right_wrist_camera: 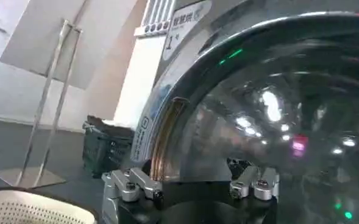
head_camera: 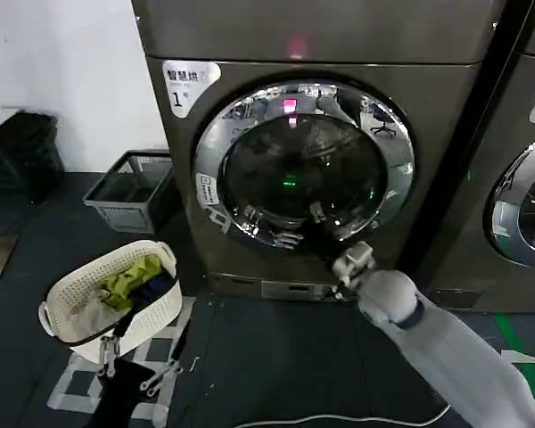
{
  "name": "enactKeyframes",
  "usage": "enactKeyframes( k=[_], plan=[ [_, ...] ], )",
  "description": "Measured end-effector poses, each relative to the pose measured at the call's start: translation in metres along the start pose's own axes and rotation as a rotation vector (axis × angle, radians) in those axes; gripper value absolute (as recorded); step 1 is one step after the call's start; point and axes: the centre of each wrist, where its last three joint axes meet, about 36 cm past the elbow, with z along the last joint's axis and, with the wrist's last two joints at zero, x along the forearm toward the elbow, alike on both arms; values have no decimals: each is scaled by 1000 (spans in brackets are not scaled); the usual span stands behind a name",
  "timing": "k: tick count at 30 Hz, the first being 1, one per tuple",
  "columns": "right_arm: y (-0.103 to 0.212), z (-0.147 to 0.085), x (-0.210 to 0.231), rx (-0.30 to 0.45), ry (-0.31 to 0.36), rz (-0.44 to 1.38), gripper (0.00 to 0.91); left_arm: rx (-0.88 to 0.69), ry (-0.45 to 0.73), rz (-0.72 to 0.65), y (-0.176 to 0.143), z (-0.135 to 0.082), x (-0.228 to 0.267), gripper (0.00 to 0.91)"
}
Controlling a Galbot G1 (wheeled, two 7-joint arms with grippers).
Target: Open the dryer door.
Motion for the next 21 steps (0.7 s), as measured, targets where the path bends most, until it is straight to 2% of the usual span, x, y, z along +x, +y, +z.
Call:
enactKeyframes(
  k=[21],
  plan=[
    [19,-7,-65,10,45,-46,907,-1,3,-5,1,1,0,907]
  ],
)
